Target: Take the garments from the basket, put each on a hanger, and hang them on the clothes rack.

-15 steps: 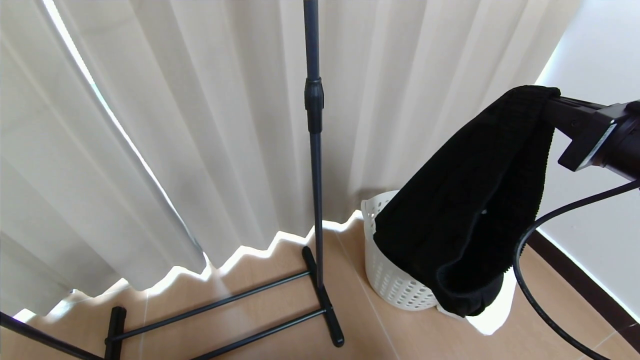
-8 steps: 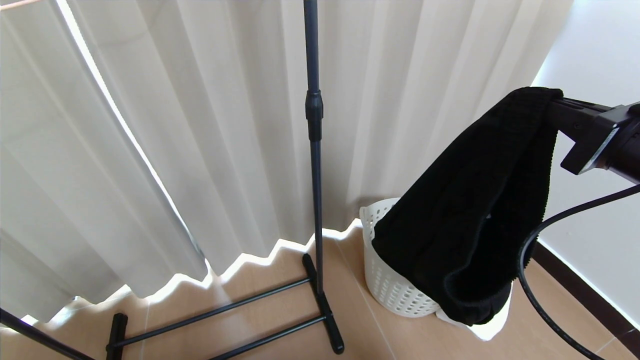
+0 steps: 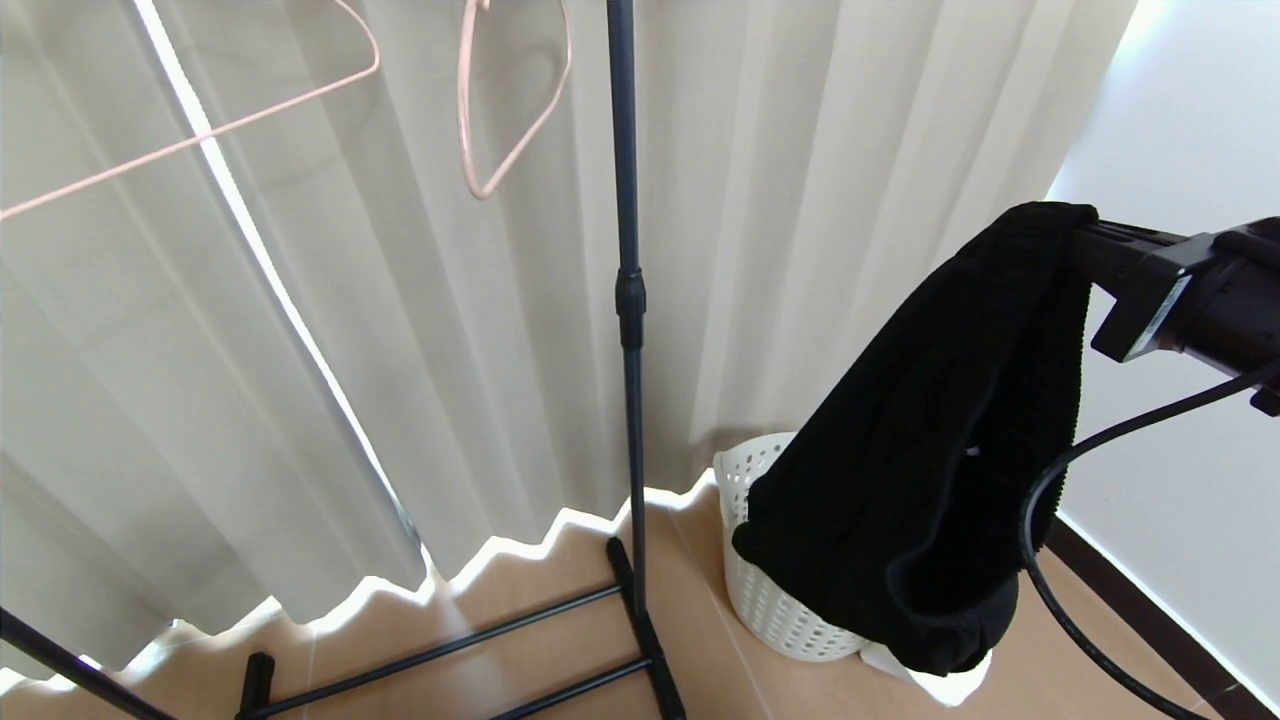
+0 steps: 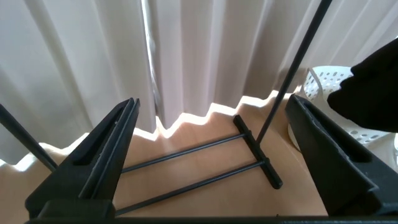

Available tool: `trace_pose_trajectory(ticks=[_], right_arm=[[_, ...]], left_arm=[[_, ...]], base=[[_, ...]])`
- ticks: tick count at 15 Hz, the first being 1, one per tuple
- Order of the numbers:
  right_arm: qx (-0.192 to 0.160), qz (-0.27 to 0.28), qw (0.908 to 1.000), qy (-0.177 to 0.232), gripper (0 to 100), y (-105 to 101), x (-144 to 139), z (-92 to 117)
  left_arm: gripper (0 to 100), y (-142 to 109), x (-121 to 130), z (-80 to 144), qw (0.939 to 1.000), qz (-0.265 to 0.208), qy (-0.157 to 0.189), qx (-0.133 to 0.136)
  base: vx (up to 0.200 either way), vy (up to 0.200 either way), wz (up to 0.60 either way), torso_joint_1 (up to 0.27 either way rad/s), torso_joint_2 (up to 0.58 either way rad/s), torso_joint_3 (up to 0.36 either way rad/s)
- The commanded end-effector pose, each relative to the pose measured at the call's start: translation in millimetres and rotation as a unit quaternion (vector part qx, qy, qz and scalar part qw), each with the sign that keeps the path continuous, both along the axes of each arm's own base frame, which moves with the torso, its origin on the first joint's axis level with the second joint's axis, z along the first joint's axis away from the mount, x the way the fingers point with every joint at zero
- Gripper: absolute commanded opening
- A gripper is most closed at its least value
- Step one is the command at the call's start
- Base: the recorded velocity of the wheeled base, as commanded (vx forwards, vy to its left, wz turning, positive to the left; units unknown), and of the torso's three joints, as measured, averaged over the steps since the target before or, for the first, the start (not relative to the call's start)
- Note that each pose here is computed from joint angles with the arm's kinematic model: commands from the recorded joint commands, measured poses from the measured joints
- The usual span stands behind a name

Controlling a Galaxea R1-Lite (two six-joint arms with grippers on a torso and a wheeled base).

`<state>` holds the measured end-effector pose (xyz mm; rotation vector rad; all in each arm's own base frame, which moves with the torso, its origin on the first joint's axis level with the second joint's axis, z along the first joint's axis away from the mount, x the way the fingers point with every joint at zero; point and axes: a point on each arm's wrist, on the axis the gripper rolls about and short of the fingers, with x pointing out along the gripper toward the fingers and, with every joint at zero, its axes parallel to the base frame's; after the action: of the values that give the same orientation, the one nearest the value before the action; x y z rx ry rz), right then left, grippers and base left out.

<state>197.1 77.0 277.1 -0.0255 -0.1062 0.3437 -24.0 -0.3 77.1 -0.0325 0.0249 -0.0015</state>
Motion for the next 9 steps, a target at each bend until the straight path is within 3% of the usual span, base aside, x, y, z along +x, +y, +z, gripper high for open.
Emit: trace_pose_trajectory(ticks=[1,5,9], right_arm=[[-0.003,-0.001,1.0,0.005,0,0.9,3.0,-2.3],[-0.002,-0.001,1.0,0.003,0,0.0,0.6,-2.1],[-0.003,-0.001,1.0,0.006,0,0.6,2.2,-3.0]], left_arm=[[100,0.1,0.1,0.0,1.0,0.002,0.001,-0.001],[100,0.0,0.1,0.0,1.0,0.0,0.001,0.0],[100,-0.1,0.1,0.0,1.0,-0.001,0.001,0.001]], base=[[0.0,0.0,0.0,0.129,-0.45,-0.344],[0.0,0.0,0.0,0.123,-0.46,-0.34],[0.0,0.0,0.0,0.155,-0.47,-0.215]])
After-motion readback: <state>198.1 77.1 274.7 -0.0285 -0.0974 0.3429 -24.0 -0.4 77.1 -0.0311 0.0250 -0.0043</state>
